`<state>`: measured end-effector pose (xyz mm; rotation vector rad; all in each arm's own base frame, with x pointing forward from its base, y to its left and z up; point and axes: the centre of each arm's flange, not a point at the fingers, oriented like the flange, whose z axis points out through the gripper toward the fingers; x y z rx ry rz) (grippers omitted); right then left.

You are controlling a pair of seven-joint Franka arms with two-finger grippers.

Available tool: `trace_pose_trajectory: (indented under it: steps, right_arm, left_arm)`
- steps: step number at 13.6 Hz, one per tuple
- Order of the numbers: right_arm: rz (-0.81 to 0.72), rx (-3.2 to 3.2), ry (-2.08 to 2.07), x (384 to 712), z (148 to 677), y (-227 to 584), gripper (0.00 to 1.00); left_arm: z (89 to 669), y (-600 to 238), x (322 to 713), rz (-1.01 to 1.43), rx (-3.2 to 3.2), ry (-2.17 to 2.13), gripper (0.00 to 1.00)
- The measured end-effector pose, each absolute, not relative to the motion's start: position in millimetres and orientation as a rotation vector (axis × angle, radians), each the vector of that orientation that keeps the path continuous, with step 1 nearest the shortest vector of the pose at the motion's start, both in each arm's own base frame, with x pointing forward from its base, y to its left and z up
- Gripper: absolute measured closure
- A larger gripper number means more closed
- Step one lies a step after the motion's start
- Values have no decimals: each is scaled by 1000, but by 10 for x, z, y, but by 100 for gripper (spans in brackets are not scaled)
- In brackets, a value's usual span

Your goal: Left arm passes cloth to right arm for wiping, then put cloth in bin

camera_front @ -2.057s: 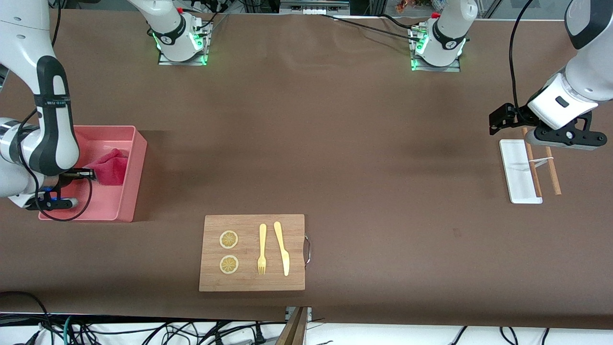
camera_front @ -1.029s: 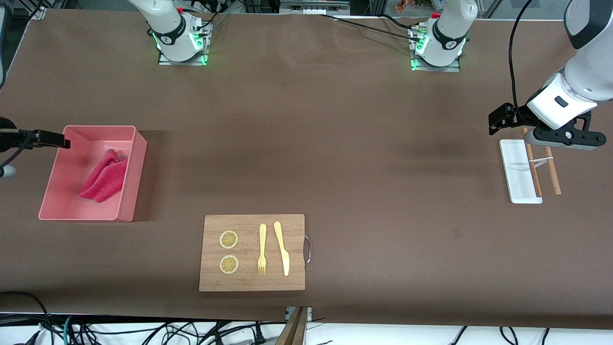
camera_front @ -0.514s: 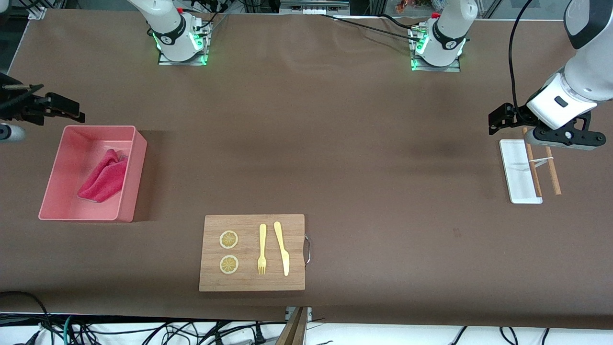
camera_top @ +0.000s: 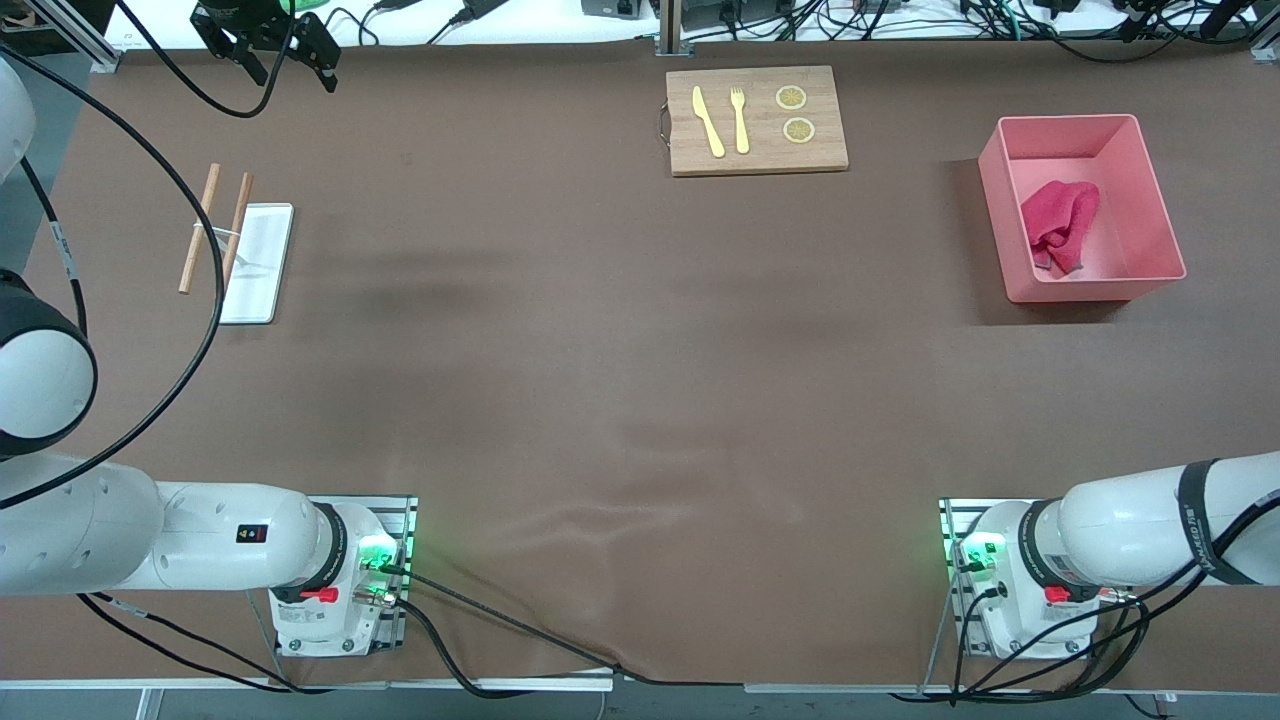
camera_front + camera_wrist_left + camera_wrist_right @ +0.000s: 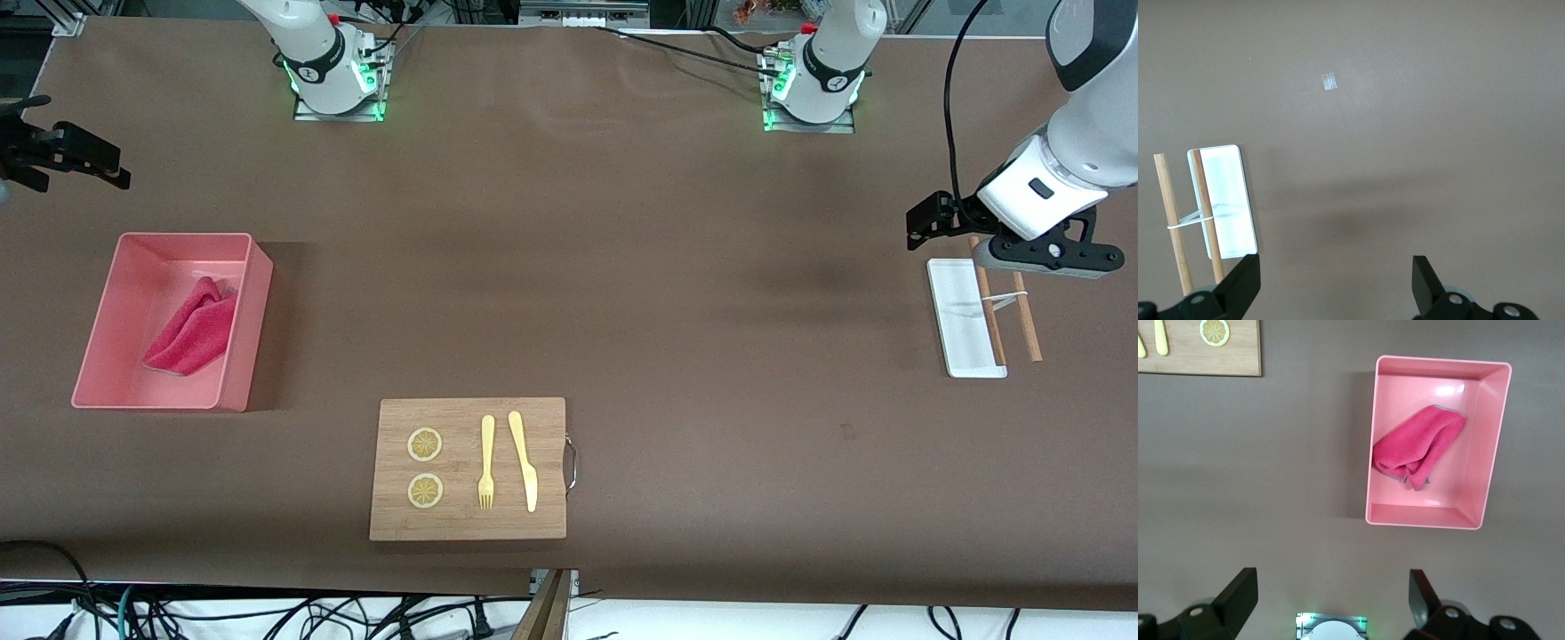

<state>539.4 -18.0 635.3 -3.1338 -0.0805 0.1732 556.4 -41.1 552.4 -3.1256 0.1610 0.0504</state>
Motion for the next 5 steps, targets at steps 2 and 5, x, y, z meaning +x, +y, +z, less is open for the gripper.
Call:
trace_pose_trajectory:
  steps: [2, 5]
  right_arm:
    - [178, -3134, -81, 5390, 6340, -160, 0]
    - [188, -3134, -75, 5392, 6312, -163, 0]
  left_arm:
    - [5524, -411, 5564, 50, -3126, 161, 0]
    - [5524, -412, 5564, 50, -3126, 161, 0]
